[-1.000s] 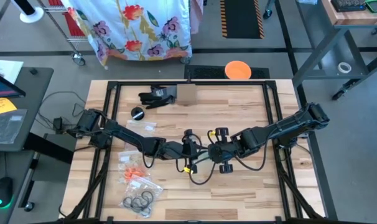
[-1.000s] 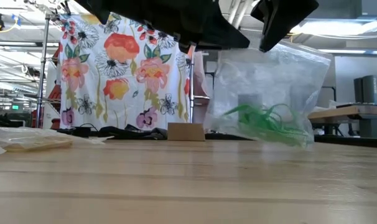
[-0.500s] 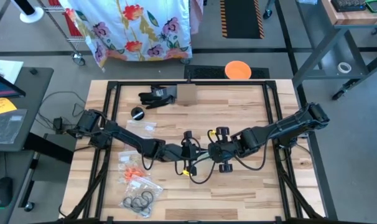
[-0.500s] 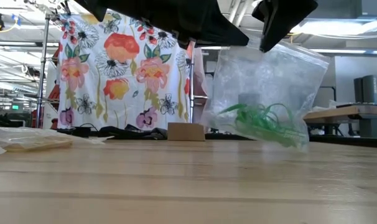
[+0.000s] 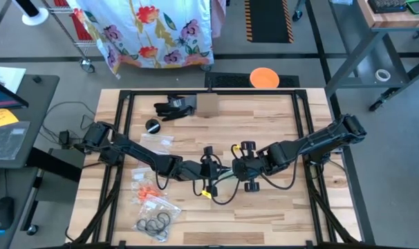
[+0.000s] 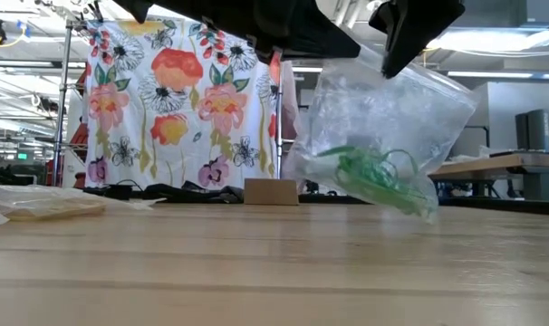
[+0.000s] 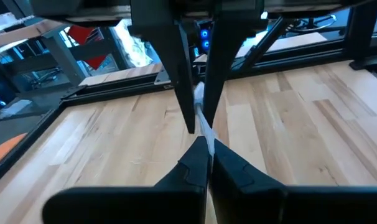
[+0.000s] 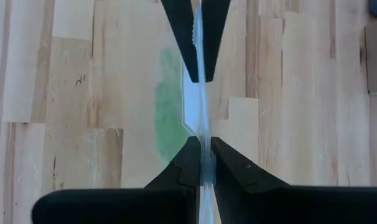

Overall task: Sort rubber bands
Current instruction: Close the transparent zip bag

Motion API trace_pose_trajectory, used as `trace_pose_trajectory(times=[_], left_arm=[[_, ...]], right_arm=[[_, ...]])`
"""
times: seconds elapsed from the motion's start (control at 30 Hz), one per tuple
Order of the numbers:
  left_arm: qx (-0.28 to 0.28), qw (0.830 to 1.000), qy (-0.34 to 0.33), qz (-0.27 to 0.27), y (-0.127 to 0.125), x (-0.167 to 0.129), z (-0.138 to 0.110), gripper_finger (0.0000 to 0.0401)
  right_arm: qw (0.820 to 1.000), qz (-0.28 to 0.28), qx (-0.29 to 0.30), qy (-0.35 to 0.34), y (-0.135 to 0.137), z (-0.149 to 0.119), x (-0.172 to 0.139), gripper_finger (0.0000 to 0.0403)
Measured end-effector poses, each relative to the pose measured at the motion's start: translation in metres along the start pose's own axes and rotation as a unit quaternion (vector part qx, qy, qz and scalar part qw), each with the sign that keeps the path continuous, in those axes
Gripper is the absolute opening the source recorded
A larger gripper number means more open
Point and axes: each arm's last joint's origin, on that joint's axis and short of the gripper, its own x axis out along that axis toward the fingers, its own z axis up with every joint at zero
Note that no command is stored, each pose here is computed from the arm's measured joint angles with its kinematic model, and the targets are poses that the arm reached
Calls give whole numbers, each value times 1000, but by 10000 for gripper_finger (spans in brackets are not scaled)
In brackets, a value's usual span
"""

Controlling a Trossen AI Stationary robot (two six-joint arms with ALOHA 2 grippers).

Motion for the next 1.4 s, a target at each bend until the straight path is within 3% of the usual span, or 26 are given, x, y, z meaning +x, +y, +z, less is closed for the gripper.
trace_pose_trajectory(times=[0.17, 0.33, 0.53, 0.67, 0.93, 1.03, 1.17, 1.4], left_arm=[[-1, 1000, 2, 1, 2, 1, -1, 16], [26, 1000, -2, -4, 1, 1, 0, 73], [11, 1000, -16, 3, 5, 2, 3, 140], [3, 1000, -14, -1, 8, 4, 2, 149], [-6, 1000, -12, -20, 10, 6, 0, 136], [1, 1000, -12, -17, 10, 6, 0, 99], [3, 1000, -10, -15, 10, 6, 0, 16], [7, 1000, -7, -12, 10, 6, -1, 3]], right_arm=[[1000, 1, -2, 7, 0, -2, 1, 20], [1000, 2, -1, 3, 0, -1, 1, 20], [1000, 3, 0, -1, 0, 0, 1, 20], [1000, 3, 0, -1, 0, 0, 1, 20], [1000, 3, 0, -3, 0, 1, 1, 20], [1000, 3, 0, -3, 0, 1, 1, 20], [1000, 3, 0, -3, 0, 1, 1, 20], [1000, 2, 0, -2, 0, 0, 1, 20]])
